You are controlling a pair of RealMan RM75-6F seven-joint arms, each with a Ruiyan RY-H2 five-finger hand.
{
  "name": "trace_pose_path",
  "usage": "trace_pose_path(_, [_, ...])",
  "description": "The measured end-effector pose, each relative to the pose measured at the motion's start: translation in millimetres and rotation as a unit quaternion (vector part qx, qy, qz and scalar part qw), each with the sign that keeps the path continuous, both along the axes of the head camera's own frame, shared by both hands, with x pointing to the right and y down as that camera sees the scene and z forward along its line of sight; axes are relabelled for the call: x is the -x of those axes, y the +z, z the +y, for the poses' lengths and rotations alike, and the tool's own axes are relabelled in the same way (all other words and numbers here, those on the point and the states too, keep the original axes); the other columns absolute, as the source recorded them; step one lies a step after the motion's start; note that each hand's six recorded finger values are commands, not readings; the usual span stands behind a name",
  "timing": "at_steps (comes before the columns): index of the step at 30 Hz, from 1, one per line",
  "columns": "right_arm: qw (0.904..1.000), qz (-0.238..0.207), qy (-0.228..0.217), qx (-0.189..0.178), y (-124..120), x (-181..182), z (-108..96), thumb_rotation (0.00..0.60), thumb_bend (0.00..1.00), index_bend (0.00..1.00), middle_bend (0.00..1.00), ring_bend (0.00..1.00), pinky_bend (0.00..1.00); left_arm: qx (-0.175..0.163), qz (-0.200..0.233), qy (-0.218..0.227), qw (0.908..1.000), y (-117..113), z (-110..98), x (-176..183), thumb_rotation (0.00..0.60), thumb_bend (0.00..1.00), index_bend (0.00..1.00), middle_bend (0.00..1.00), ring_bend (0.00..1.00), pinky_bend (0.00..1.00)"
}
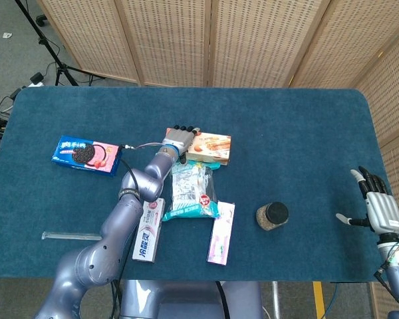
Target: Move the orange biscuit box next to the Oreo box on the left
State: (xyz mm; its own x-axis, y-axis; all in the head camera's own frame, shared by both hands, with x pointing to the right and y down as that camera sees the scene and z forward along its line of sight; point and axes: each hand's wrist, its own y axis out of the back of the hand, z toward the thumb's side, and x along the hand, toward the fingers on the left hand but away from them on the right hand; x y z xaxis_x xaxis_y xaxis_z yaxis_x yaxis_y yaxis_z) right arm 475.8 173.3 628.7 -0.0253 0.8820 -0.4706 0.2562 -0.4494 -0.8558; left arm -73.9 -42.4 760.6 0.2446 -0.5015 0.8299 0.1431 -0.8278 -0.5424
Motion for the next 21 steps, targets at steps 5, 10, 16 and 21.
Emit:
trace_pose_path(5, [1.0,0.0,0.0,0.002,1.0,-0.5,0.2,0.6,0.0,0.0,0.0,0.0,0.0,-0.013,0.002,0.001,0.9999,0.8,0.4,-1.3,0.6,0.46,0.25,0.01,0.04,0.01])
trace_pose_path(10, [1.0,-0.001,-0.001,0.002,1.6,0.1,-0.2,0.6,0.0,0.0,0.0,0.0,0.0,-0.045,0.002,0.014,0.9989,-2.0,-4.1,-2.5,0.6,0.5,0.32,0.07,0.09,0.04])
trace_pose_path(16, [1.0,-0.002,-0.001,0.001,1.8,0.8,-0.3,0.6,0.0,0.0,0.0,0.0,0.0,-0.065,0.0,0.021,0.9977,-4.8,-8.5,-1.3,0.6,0.53,0.35,0.1,0.11,0.06])
trace_pose_path(21, [1.0,-0.003,-0.002,0.0,0.8,1.8,-0.5,0.6,0.0,0.0,0.0,0.0,0.0,-0.072,0.002,0.018,0.9972,-8.0,-13.2,0.1,0.6,0.53,0.35,0.1,0.11,0.06])
